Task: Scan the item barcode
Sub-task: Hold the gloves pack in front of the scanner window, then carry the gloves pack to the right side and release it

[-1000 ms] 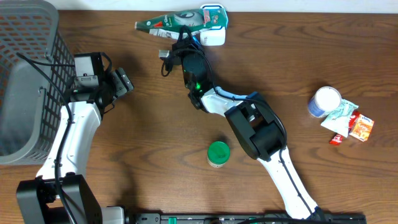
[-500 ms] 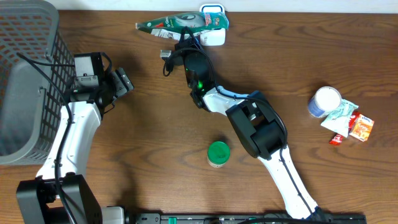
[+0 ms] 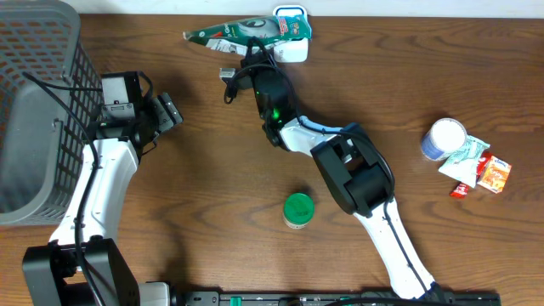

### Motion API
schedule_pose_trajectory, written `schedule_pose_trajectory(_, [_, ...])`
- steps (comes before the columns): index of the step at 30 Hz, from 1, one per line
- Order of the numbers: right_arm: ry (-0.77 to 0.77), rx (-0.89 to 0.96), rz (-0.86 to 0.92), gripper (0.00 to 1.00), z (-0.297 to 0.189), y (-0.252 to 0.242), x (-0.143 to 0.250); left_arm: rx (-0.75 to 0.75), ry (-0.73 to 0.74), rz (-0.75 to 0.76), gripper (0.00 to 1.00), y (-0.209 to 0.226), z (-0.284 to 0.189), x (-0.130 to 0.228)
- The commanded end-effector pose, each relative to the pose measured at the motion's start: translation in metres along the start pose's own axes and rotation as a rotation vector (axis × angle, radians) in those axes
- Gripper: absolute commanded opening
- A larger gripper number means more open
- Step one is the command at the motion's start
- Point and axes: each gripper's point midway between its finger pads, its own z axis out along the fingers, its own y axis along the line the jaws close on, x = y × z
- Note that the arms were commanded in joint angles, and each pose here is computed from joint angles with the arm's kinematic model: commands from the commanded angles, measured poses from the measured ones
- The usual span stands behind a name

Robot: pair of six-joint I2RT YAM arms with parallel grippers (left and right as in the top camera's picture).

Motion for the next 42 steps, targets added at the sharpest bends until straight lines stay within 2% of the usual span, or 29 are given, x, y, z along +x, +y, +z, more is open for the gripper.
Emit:
schedule_pose_trajectory(1, [-0.032,0.012,-0.048,0.01,0.003,0.001,-0.005,-0.007,-0.018,0.004,0.89,0.001,-0.002,-0.006])
schedule_pose_trajectory(8, [-0.046,-0.039,-0.066,0.01,0.003,0.014,-0.007,-0.007,-0.018,0.004,0.89,0.001,-0.002,-0.006])
schedule_pose_trajectory(18, [-0.039,-0.023,0.042,0.01,0.003,0.009,-0.005,-0.007,-0.018,0.004,0.89,0.001,-0.002,-0.006])
schedule_pose_trajectory(27, [0.099,0.344,0.279,0.01,-0.008,-0.088,0.039,-0.007,-0.018,0.004,0.89,0.001,-0.002,-0.006])
schedule_pose_trajectory(31, [0.136,0.299,0.485,0.01,-0.003,-0.103,0.057,-0.007,-0.018,0.004,0.89,0.001,-0.002,-0.006])
schedule_pose_trajectory(35, [0.116,0.122,0.715,0.01,0.001,-0.108,0.063,-0.007,-0.018,0.004,0.89,0.001,-0.002,-0.006])
schedule_pose_trajectory(38, [0.098,0.062,0.933,0.01,-0.006,-0.135,0.082,-0.007,-0.018,0.004,0.89,0.001,-0.002,-0.006])
schedule_pose_trajectory(42, [0.08,0.003,1.116,0.01,-0.027,-0.178,0.111,-0.007,-0.018,0.004,0.89,0.001,-0.002,-0.006])
